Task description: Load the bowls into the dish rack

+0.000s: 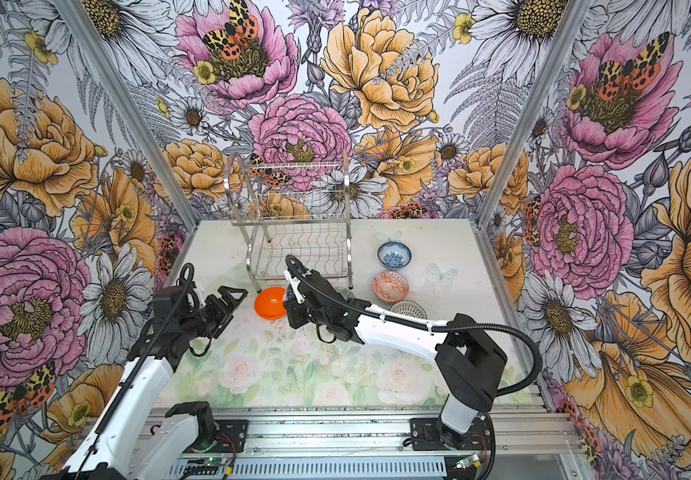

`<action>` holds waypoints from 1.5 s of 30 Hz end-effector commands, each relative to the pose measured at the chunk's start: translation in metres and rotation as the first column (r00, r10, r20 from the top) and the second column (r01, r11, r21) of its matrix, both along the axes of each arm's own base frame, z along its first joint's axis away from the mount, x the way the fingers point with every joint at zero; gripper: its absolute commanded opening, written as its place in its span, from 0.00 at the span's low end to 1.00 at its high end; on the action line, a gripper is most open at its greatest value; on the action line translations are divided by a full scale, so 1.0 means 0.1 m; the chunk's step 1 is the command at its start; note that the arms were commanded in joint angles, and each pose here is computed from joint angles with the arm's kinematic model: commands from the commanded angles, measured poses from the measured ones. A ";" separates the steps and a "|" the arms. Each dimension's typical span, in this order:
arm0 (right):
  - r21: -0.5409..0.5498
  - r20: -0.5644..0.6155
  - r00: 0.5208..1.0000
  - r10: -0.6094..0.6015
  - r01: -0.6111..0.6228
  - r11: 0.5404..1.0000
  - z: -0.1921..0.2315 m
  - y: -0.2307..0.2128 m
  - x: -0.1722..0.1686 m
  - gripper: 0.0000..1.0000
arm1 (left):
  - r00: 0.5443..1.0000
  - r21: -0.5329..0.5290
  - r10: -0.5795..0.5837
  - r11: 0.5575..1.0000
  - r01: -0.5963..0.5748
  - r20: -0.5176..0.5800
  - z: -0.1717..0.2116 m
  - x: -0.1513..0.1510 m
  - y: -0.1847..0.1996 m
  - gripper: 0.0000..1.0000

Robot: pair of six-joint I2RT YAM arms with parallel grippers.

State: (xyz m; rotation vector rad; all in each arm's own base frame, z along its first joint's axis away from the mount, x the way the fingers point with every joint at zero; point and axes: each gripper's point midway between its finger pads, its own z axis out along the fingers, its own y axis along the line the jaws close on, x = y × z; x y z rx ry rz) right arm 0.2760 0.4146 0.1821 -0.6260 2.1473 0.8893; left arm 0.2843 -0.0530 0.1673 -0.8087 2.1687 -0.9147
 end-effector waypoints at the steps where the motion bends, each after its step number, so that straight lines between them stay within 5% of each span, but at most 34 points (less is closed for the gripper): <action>1: 0.224 0.075 0.997 0.037 -0.053 0.973 0.52 0.18 0.04 0.00 | 0.999 0.005 -0.026 1.000 0.026 0.044 0.06 0.02 -0.01 0.99; 9: 0.428 0.062 0.997 0.040 -0.063 0.901 0.68 0.17 0.23 0.00 | 0.998 -0.004 -0.034 0.999 0.034 0.050 0.11 0.08 0.01 0.99; 26: 0.643 0.042 0.999 0.014 -0.037 0.765 0.73 0.24 0.61 0.00 | 0.997 -0.009 -0.066 0.998 0.067 0.028 0.11 0.15 0.01 0.99; 45: 0.761 -0.017 0.999 -0.037 0.037 0.648 0.75 0.30 0.95 0.00 | 0.996 0.010 -0.072 0.997 0.071 0.058 0.29 0.33 0.07 0.99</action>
